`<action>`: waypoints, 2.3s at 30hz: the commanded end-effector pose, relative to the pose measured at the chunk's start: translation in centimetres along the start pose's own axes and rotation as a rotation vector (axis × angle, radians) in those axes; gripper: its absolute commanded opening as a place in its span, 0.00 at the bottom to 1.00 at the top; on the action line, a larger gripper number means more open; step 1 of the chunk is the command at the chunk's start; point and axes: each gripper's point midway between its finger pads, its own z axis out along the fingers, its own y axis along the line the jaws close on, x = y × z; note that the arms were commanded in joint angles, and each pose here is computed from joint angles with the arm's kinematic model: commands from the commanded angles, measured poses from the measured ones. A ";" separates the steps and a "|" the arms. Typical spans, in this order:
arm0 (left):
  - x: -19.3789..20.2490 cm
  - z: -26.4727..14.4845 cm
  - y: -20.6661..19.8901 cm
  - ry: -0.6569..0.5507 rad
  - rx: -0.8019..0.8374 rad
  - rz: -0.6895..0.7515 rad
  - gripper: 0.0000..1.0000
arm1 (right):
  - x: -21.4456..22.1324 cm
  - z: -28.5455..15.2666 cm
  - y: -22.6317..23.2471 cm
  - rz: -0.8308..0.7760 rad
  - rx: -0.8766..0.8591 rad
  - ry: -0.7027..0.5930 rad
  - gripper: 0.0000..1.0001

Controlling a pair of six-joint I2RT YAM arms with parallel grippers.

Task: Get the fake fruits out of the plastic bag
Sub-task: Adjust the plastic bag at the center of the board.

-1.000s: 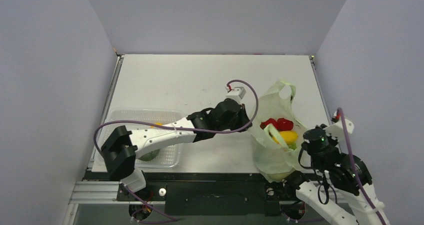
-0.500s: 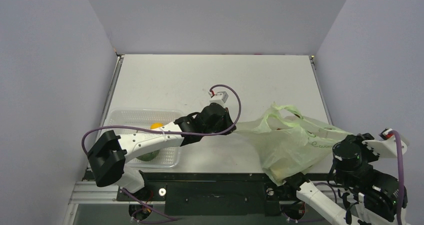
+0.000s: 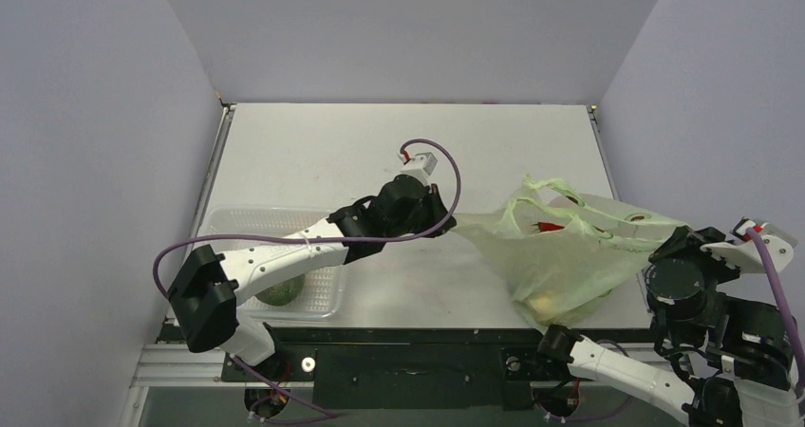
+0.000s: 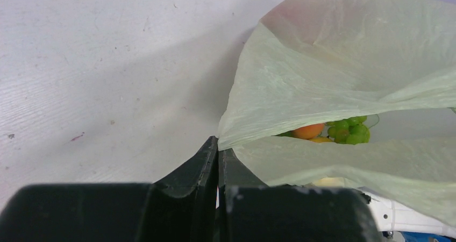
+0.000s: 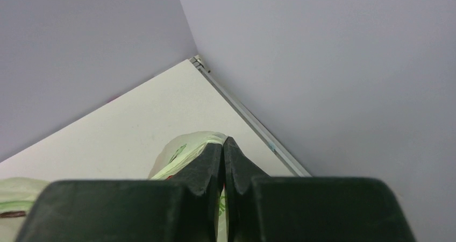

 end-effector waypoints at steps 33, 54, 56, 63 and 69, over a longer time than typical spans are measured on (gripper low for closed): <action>-0.9 -7.8 -11.5 -0.019 0.450 0.153 0.58 | 27.9 -14.4 14.8 0.035 -0.656 1.054 0.19; 10.8 -4.1 -10.3 -0.018 0.395 0.004 0.63 | 15.1 -8.8 12.4 -0.022 -0.650 0.654 0.68; 11.9 -3.8 -11.0 0.000 0.399 0.013 0.63 | 14.2 -7.4 11.0 -0.110 -0.562 0.610 0.68; 14.6 -3.9 -14.2 0.024 0.446 0.127 0.64 | 12.8 -5.8 8.7 -0.311 -0.462 0.553 0.73; 15.5 -4.5 -16.6 0.019 0.514 0.231 0.64 | 16.0 -7.2 8.8 -0.411 -0.499 0.663 0.75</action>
